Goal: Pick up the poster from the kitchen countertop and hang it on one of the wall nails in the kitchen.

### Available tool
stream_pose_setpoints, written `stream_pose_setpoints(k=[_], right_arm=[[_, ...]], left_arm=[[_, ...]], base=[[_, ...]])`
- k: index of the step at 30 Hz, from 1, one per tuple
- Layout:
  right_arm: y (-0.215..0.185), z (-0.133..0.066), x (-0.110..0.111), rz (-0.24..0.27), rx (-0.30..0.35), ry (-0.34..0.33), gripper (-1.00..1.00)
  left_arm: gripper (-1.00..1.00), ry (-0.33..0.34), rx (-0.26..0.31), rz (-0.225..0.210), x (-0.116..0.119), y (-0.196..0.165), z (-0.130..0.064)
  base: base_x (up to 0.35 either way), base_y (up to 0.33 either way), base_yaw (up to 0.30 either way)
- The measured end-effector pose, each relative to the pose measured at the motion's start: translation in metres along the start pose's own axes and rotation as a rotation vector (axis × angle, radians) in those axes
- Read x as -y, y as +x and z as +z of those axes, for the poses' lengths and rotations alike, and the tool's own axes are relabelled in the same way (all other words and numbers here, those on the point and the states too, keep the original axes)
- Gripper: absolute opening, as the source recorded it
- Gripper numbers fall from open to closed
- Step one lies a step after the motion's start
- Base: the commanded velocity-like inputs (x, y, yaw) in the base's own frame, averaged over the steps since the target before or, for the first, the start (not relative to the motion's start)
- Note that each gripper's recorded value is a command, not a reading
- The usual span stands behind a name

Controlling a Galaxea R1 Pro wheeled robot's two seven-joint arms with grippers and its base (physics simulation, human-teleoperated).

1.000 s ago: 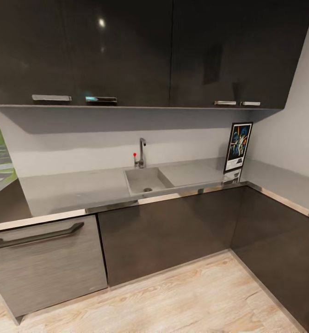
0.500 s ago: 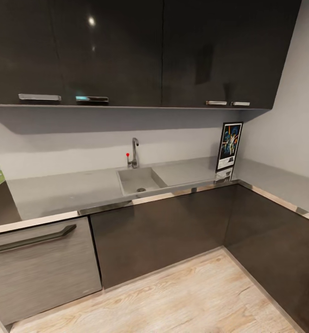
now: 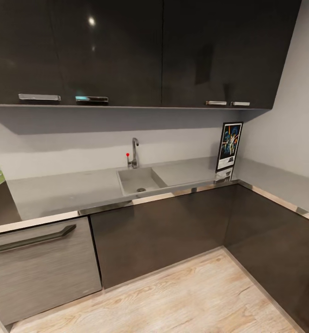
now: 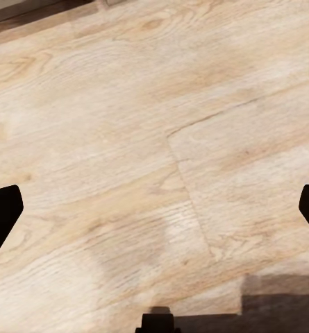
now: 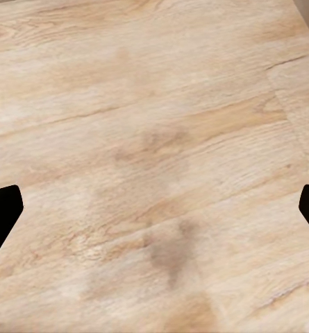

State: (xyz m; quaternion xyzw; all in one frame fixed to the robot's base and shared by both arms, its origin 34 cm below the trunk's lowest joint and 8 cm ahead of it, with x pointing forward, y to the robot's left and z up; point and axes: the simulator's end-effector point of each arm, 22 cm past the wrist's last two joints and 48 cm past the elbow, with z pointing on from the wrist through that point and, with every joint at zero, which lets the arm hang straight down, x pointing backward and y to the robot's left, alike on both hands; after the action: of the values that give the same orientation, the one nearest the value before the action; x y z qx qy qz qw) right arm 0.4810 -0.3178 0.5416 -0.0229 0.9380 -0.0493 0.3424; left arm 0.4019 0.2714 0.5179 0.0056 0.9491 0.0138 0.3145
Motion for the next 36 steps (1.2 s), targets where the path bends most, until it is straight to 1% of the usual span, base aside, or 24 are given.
stream_pose_setpoints(k=[4, 10, 36], right_arm=[[0.0002, 0.0, -0.0022, 0.0, -0.001, -0.003, 1.0], [0.0004, 0.0, -0.0029, 0.0, -0.002, -0.004, 1.0], [-0.0021, -0.0005, -0.0028, 0.0, 0.004, -0.004, 1.0]], left_arm=[[1.0, 0.0, 0.0, 0.0, 0.0, -0.0002, 0.0], [1.0, 0.0, 0.0, 0.0, 0.0, -0.0001, 0.0], [1.0, 0.0, 0.007, 0.0, 0.0, -0.003, -0.0001]], base=[[0.0, 0.0, -0.067], [0.0, 0.0, -0.195], [0.0, 0.0, -0.265]])
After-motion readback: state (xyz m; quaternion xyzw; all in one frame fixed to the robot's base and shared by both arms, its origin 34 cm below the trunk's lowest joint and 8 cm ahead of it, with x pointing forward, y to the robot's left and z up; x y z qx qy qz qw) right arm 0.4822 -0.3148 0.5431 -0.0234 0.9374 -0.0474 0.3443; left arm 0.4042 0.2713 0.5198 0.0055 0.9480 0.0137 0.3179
